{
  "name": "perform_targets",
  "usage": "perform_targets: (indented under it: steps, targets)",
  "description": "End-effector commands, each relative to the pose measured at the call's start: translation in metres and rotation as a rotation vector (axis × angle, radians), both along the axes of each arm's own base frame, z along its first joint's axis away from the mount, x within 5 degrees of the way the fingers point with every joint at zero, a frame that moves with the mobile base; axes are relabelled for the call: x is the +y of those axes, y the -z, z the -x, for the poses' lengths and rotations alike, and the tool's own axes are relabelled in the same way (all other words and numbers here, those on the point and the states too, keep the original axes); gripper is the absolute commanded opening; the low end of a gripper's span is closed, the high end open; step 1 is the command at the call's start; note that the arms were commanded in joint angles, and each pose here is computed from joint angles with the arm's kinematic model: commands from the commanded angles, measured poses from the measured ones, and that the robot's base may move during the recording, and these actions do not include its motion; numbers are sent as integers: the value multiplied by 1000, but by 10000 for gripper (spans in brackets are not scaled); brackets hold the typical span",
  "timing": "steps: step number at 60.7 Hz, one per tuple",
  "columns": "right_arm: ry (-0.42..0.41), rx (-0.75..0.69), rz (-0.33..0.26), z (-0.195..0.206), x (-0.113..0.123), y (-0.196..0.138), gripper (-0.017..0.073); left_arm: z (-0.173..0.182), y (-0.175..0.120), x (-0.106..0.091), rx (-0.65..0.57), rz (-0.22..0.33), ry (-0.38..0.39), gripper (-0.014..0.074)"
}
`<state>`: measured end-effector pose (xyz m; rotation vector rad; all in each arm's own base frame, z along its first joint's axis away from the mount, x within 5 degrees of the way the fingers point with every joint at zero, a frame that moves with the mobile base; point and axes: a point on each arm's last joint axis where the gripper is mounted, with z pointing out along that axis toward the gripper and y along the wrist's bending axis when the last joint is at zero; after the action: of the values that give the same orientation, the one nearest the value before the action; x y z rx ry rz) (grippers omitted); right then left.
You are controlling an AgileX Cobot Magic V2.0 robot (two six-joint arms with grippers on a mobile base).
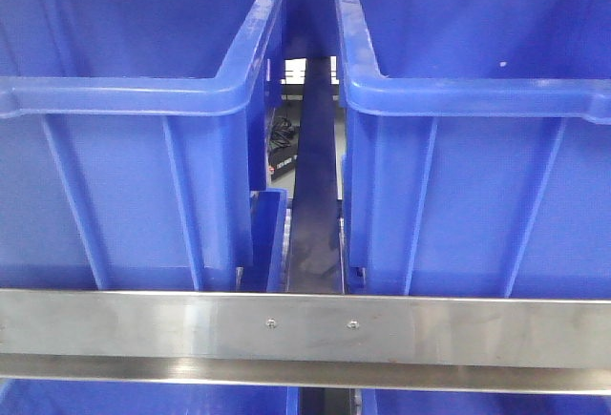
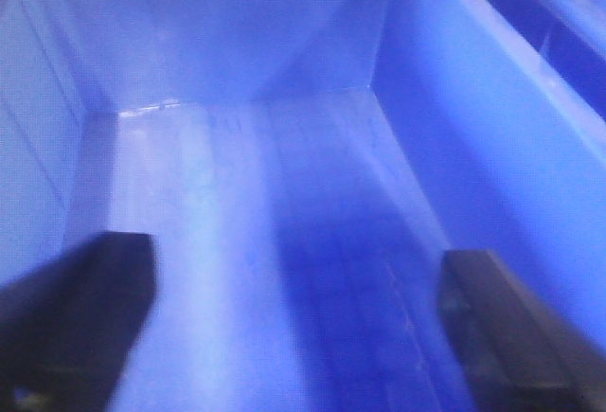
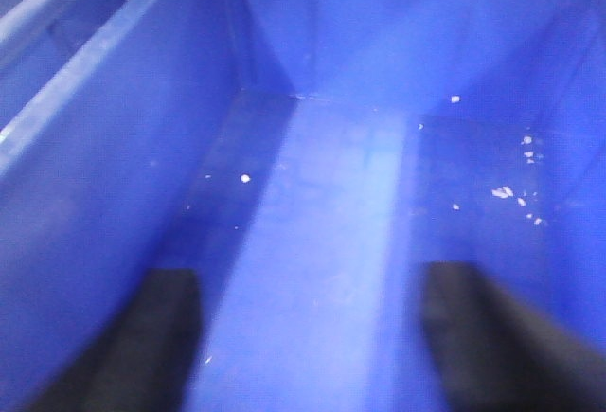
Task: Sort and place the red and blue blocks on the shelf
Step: 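Open both grippers to release the cubes into the bins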
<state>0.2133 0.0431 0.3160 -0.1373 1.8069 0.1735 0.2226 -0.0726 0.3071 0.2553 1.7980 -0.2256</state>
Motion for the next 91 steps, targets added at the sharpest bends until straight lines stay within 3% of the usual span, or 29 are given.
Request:
perform_targets:
  steps: [1,8,20,27,41,61,91]
  targets:
    - [0,-134,-19,8,-2,-29,292,7,-34,3,-175,58,-15,325]
    - [-2,-128,-18,18,-4,-33,33,18,-45,6,-218,73,-15,109]
    - [46,-173,-51,33,-15,-45,68,36,-59,14,-264,106,-19,126]
    - [90,-175,-54,49,-25,-48,50,50,-64,26,-252,163,-60,126]
    - [117,-243,-57,87,-33,-32,50,81,-42,48,-278,165,-145,126]
    - [119,-366,-76,131,-37,-8,52,124,-15,62,-361,181,-195,126]
    - [118,-381,-78,136,-37,-6,52,129,-15,63,-378,184,-204,125]
